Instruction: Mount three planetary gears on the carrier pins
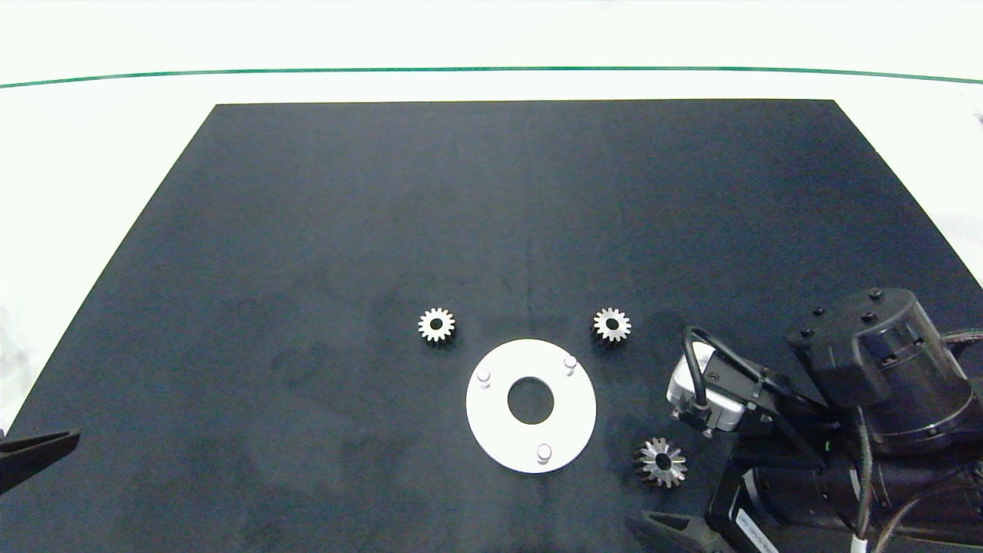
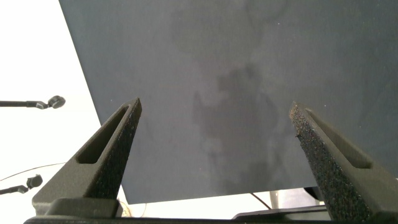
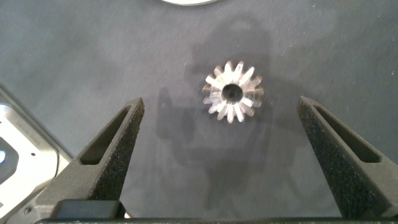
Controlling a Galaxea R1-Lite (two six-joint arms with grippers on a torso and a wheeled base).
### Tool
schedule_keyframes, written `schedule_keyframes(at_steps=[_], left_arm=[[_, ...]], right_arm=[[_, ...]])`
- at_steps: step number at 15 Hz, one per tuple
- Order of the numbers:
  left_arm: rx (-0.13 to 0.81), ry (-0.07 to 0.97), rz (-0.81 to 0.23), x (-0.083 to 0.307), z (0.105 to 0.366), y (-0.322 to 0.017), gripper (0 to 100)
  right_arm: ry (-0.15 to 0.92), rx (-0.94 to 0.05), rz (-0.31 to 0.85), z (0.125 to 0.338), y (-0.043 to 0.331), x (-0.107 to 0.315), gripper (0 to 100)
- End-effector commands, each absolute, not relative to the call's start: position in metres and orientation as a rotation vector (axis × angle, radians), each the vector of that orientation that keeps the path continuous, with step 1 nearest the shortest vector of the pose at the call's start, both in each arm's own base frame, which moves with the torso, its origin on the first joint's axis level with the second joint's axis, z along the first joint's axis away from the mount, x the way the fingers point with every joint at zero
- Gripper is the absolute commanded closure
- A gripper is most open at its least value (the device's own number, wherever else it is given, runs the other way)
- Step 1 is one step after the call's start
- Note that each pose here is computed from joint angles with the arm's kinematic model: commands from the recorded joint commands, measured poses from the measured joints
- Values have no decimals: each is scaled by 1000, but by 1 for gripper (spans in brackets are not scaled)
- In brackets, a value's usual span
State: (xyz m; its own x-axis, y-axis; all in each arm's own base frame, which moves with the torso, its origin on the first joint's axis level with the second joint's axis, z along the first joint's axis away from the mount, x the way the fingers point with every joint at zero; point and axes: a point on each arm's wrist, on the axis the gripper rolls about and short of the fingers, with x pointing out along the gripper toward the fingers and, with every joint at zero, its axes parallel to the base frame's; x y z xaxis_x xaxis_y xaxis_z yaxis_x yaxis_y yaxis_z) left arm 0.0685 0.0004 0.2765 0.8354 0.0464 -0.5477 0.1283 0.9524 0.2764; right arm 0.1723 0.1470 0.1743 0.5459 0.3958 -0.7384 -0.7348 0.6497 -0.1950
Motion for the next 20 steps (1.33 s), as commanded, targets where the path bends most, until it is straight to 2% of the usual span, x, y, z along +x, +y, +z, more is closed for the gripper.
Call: schedule_keyframes(at_steps=[1, 20], left_arm=[[313, 582, -46, 67, 277, 0, 0], [332, 565, -50, 61, 277, 0, 0]], right_arm=[[732, -542, 691, 170, 148, 175, 0], [769, -631, 619, 156, 146, 177, 0]])
